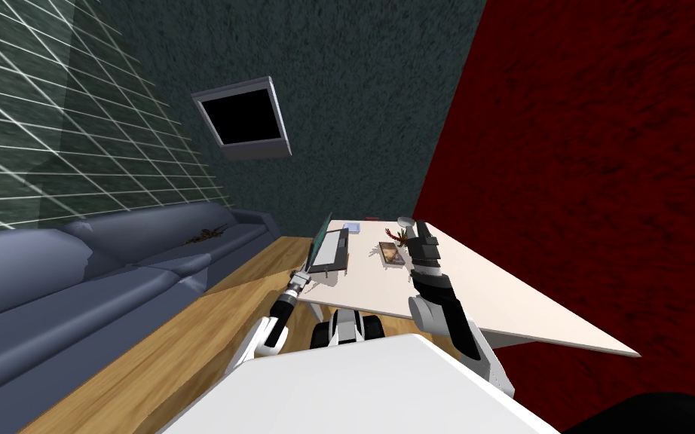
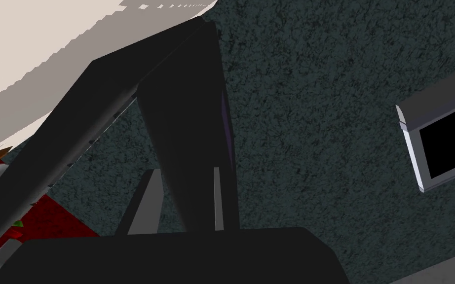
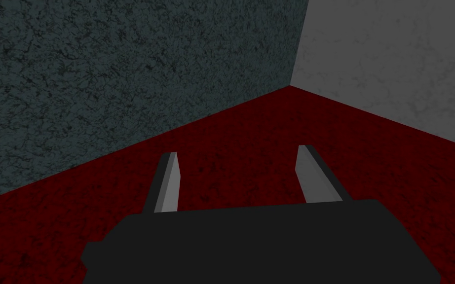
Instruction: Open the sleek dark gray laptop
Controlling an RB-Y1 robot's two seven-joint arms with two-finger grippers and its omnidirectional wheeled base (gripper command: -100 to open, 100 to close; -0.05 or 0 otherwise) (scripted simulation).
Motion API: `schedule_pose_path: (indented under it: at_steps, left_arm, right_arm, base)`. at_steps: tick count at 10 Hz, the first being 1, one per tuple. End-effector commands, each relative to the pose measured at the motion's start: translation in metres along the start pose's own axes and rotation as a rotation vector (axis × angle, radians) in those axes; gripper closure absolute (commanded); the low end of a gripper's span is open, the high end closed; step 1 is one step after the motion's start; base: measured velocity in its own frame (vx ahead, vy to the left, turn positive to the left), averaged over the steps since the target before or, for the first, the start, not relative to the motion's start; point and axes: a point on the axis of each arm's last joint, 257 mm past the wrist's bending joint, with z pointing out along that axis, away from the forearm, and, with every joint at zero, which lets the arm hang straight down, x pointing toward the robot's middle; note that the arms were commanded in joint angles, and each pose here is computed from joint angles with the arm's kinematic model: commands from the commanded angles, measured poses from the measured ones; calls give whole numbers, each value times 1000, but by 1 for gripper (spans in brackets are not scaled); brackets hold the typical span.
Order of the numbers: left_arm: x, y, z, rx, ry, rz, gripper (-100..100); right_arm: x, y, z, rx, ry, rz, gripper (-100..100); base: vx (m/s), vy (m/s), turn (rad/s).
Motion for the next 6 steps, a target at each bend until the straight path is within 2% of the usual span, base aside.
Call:
schedule_pose_path:
  at_steps: [1, 2, 5, 6]
  left_arm:
    - [2, -16, -3, 16, 3, 58, 100]
    - [2, -16, -3, 16, 3, 70, 100]
    - [-3, -35, -6, 33, -9, 142, 100]
    - [-3, -35, -6, 33, -9, 149, 100]
  right_arm:
    - [0, 0, 0, 0, 0, 0, 0]
    - [0, 0, 0, 0, 0, 0, 0]
    - [0, 0, 0, 0, 0, 0, 0]
    - [0, 0, 0, 0, 0, 0, 0]
  base:
    - [27, 14, 54]
    - [17, 8, 23]
    - [28, 13, 49]
    - [21, 12, 33]
